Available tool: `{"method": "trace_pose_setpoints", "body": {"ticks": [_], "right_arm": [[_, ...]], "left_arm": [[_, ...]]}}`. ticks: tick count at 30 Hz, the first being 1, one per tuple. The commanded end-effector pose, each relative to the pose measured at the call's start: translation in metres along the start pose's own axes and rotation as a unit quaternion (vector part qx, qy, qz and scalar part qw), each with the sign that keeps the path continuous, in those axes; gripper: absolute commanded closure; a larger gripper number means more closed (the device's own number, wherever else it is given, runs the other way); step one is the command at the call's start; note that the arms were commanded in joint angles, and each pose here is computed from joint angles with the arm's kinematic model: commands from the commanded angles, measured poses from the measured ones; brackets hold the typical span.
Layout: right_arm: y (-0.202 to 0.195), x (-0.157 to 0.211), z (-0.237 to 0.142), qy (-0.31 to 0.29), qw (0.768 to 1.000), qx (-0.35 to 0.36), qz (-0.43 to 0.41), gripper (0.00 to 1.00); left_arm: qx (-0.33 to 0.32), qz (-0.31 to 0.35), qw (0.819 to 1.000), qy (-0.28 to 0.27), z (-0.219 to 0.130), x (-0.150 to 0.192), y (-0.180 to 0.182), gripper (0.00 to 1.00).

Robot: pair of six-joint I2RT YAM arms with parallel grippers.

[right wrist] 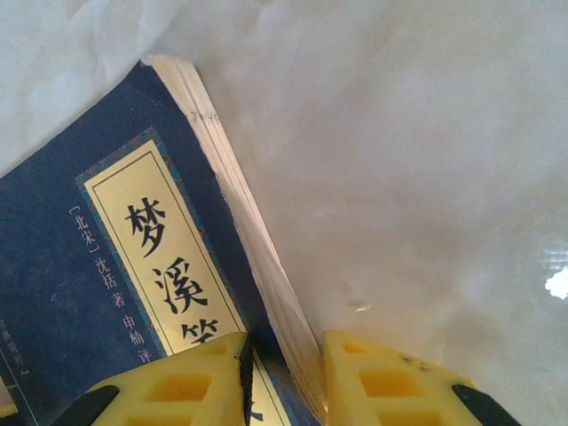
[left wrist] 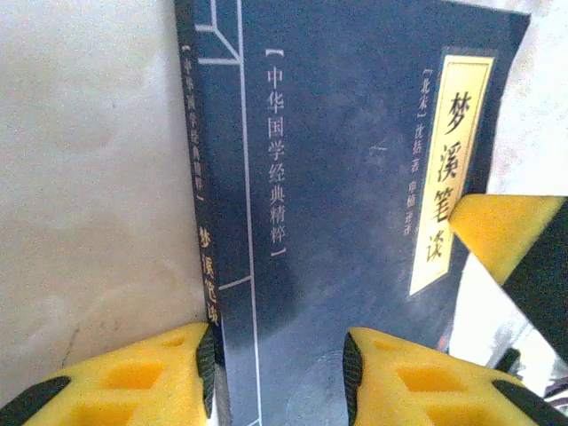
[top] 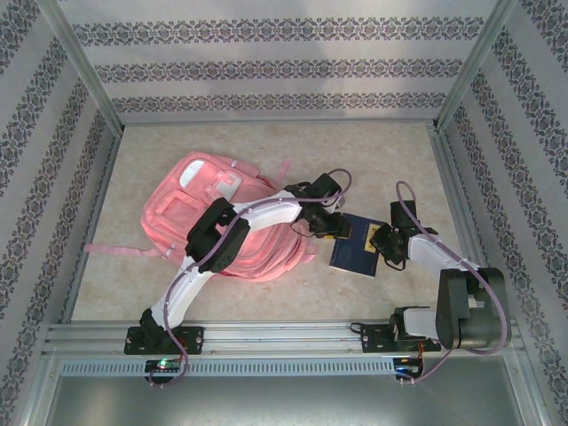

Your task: Pack the student bag

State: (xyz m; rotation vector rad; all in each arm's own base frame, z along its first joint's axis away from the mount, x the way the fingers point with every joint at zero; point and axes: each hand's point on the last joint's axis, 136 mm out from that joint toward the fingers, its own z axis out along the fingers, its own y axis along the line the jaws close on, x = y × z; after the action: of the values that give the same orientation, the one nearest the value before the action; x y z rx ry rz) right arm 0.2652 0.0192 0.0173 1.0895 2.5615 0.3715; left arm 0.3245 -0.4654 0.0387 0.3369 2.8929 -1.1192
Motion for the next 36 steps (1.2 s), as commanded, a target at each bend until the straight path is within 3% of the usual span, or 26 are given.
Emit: {"method": "trace_pose_setpoints", "body": {"ticks": [1, 15, 22, 25, 30, 34, 36], "right_arm": [[0.004, 0.011, 0.003, 0.024, 1.000, -0.016, -0.006, 0.73], [0.009, 0.016, 0.003, 0.034, 0.999, -0.035, 0.007, 0.72], [0.010, 0.016, 0.003, 0.037, 0.999, -0.037, 0.008, 0.72], [0.011, 0.016, 0.003, 0.037, 0.999, -0.037, 0.007, 0.71], [0.010, 0.015, 0.003, 0.035, 0.999, -0.035, 0.005, 0.71], [0.012, 0.015, 0.004, 0.036, 0.999, -0.038, 0.000, 0.70], [0.015, 0.016, 0.004, 0.040, 0.998, -0.046, -0.003, 0.70]], "left_arm": [[0.144, 0.031, 0.989, -0.013, -0.022, -0.003, -0.075, 0.60], [0.280, -0.022, 0.959, -0.042, -0.044, -0.016, -0.100, 0.64], [0.287, -0.023, 0.957, -0.031, -0.043, -0.011, -0.100, 0.65], [0.261, -0.024, 0.965, -0.016, -0.034, -0.004, -0.087, 0.67], [0.141, 0.010, 0.990, -0.007, -0.025, 0.006, -0.051, 0.69], [0.096, 0.026, 0.995, -0.002, -0.025, 0.008, -0.039, 0.69], [0.104, 0.026, 0.994, 0.004, -0.022, 0.009, -0.041, 0.83]]}}
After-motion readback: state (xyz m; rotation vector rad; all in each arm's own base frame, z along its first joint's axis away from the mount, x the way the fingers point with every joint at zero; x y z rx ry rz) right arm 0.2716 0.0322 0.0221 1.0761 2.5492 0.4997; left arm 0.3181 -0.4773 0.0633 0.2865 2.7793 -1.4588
